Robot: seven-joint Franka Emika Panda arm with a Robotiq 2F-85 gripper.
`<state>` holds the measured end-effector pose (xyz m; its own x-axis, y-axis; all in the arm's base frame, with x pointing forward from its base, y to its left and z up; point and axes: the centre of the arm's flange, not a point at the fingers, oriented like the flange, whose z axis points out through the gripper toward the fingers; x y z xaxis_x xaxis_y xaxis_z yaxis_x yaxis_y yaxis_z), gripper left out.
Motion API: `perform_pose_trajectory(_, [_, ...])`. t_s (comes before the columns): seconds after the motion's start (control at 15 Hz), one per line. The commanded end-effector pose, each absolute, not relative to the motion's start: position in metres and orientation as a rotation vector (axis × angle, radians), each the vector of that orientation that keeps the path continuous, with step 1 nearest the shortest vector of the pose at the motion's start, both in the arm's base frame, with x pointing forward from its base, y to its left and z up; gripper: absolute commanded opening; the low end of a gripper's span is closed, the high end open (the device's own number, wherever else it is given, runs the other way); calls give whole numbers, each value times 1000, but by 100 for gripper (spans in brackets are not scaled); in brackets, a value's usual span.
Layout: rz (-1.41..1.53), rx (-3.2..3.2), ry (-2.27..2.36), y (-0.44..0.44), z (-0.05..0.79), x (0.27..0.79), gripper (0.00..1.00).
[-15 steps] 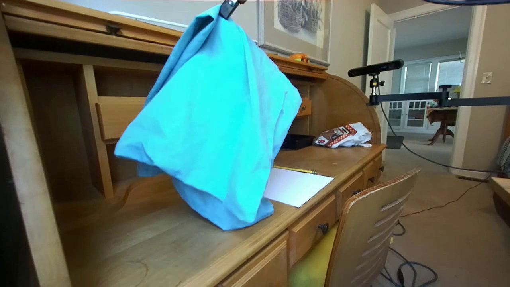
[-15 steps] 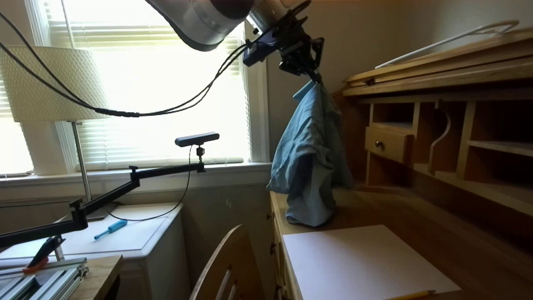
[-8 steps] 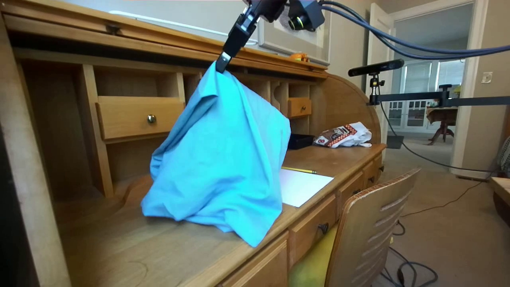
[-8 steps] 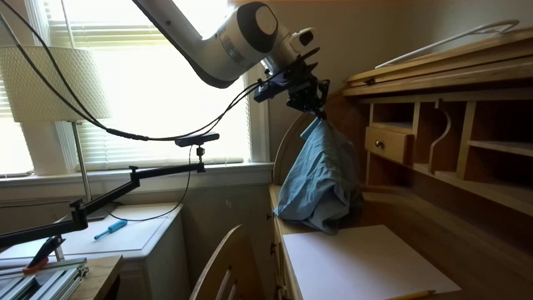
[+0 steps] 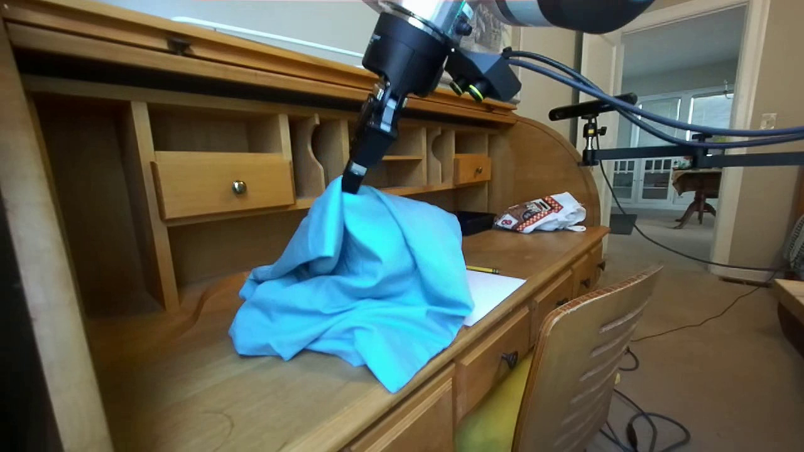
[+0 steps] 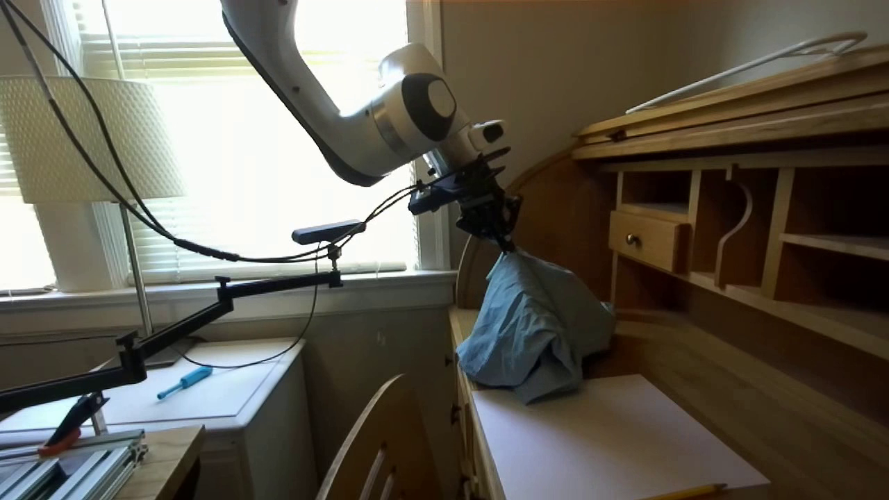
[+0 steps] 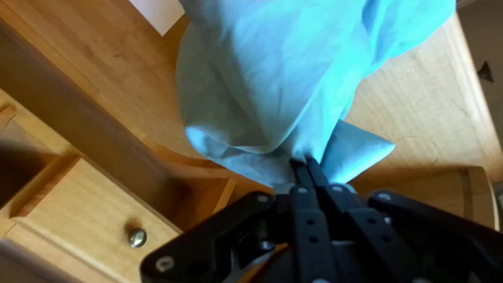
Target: Put the blue cloth on the table
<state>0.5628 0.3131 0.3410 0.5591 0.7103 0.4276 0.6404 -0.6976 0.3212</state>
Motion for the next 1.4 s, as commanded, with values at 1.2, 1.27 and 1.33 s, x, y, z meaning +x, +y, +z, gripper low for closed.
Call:
perform_pose_trajectory(1.2, [463, 2653, 1172, 302, 389, 531, 100])
perform_pose_trajectory(1.27, [441, 2648, 1152, 292, 396, 523, 100])
perform_pose_trajectory(1.33, [410, 2645, 1132, 282, 402, 517, 100])
